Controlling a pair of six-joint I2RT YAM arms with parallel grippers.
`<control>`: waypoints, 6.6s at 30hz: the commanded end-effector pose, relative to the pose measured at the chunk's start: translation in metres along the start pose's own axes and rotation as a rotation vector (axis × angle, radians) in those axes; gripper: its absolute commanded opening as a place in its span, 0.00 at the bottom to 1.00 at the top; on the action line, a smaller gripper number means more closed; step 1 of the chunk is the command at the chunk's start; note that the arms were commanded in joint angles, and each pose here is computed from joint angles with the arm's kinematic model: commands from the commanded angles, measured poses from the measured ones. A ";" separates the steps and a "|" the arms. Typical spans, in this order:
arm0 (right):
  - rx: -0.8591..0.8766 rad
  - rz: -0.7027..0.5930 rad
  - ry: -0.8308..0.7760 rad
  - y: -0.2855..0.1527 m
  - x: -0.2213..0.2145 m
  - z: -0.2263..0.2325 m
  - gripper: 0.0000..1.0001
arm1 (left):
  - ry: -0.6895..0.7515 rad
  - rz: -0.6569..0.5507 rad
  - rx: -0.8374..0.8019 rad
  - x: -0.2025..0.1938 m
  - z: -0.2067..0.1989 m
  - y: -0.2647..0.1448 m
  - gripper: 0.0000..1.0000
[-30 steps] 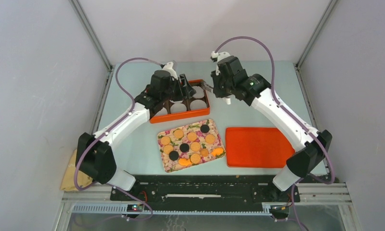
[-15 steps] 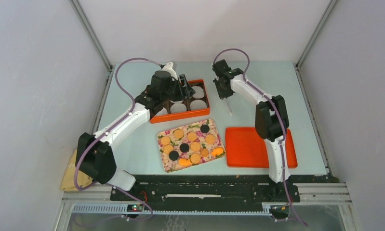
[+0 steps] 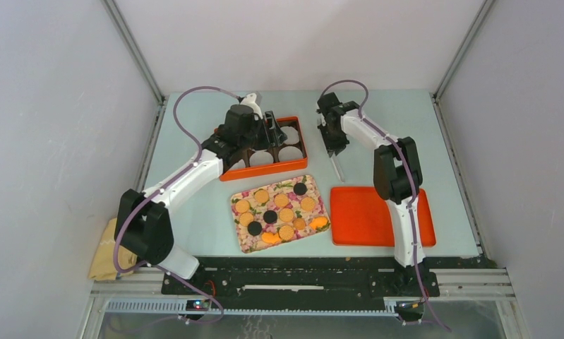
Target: Pack the cookies
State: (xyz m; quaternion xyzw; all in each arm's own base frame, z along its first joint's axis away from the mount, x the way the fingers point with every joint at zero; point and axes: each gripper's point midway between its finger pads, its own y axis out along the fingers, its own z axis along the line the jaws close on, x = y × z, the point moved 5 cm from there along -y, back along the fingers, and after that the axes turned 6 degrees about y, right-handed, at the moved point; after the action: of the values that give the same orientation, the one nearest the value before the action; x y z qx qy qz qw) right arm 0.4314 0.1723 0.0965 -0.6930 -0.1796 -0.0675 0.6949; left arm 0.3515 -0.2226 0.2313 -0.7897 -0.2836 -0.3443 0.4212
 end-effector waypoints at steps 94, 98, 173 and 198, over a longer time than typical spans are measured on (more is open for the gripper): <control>0.287 -0.468 -0.248 -0.253 -0.101 0.108 0.31 | 0.009 -0.176 0.161 0.036 0.030 -0.076 0.67; 0.320 -0.442 -0.298 -0.253 -0.135 0.120 0.32 | 0.010 -0.191 0.171 0.030 0.033 -0.088 0.67; 0.430 -0.477 -0.310 -0.172 -0.003 0.254 0.23 | -0.056 -0.426 0.497 0.018 0.075 -0.212 0.69; 0.404 -0.541 -0.301 -0.245 -0.112 0.186 0.18 | -0.038 -0.359 0.395 0.003 0.070 -0.182 0.69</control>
State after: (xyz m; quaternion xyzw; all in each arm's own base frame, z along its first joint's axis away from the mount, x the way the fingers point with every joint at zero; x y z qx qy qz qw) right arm 0.2502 0.3439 0.2292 -0.5263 -0.4296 -0.0458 0.7323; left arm 0.2322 -0.0656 0.2996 -0.6236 -0.4986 -0.3275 0.5052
